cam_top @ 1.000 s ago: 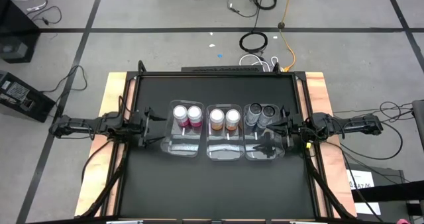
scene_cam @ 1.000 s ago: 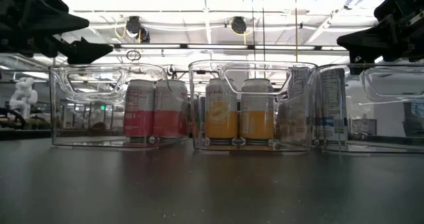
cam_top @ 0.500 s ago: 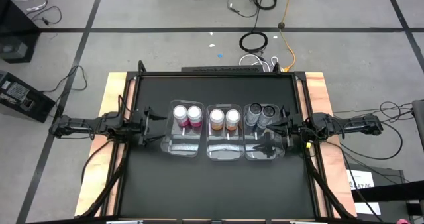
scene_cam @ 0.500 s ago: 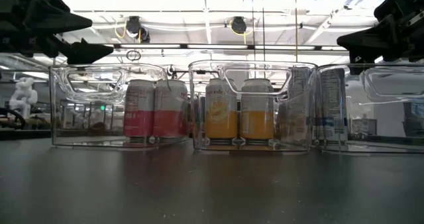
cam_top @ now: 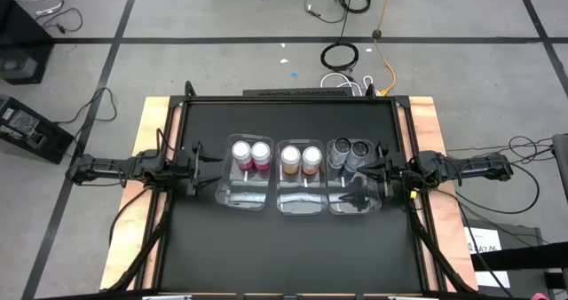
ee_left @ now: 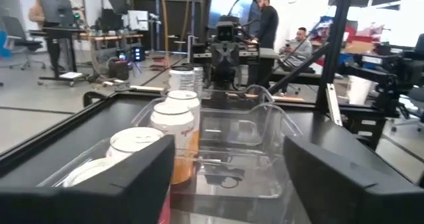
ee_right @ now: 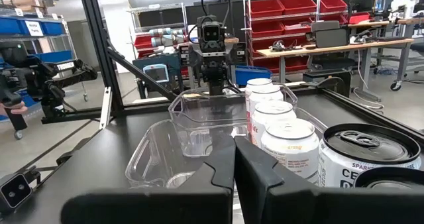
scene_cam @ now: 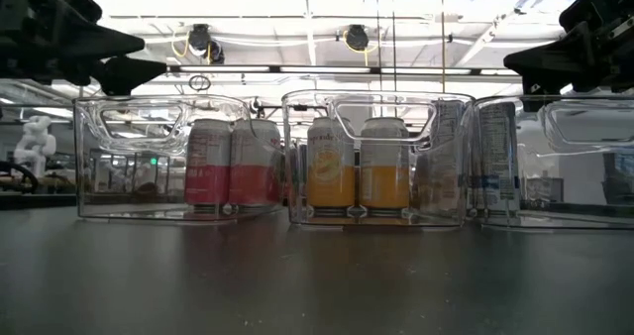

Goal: Sort soda cans
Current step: Return to Home Position

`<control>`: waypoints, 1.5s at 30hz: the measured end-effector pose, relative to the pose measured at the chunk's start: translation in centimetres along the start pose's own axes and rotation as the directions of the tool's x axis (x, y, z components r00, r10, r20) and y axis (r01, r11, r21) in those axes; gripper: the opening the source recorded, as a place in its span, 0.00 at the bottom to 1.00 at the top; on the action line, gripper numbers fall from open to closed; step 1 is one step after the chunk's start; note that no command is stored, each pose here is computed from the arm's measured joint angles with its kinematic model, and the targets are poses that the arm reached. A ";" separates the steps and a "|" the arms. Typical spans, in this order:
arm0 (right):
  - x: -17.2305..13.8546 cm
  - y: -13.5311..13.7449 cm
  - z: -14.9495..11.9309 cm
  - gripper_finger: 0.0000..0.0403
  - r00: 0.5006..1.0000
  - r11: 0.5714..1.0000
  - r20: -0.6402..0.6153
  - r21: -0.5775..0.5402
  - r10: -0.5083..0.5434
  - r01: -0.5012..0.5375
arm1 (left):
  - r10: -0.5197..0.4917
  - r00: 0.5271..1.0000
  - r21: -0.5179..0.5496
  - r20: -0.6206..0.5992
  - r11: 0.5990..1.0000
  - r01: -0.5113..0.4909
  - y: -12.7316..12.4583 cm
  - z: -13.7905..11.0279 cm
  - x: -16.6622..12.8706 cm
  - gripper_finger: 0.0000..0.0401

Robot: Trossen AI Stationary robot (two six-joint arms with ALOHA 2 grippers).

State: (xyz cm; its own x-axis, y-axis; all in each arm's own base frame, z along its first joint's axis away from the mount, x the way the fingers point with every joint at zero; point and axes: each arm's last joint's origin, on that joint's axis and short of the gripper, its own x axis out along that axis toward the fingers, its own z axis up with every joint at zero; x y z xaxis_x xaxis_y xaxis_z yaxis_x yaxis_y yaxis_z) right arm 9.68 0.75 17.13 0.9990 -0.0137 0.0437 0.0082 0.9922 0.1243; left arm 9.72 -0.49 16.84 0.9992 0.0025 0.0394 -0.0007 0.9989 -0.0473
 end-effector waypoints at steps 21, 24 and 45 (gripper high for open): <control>0.0 0.0 0.0 0.00 1.000 1.000 0.000 0.000 0.000 0.000 | -0.105 0.994 0.092 -0.027 0.990 0.107 -0.3 -0.2 0.0 0.16; 0.0 0.0 0.0 0.00 1.000 1.000 0.000 0.000 0.000 0.000 | -0.104 0.994 0.094 -0.027 0.990 0.106 -0.3 -0.2 0.0 0.15; 0.0 0.0 0.0 0.00 1.000 1.000 0.000 0.000 0.000 0.000 | -0.099 0.995 0.093 -0.026 0.991 0.101 -0.3 -0.2 0.0 0.15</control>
State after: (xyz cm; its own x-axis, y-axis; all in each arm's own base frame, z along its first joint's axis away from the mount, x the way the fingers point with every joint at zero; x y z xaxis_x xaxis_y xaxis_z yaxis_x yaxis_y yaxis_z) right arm 9.68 0.75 17.13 0.9990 -0.0132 0.0437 0.0077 0.9922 0.1241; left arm 9.71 -0.78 16.63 0.9951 -0.0971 0.0177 0.0961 0.9941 0.0502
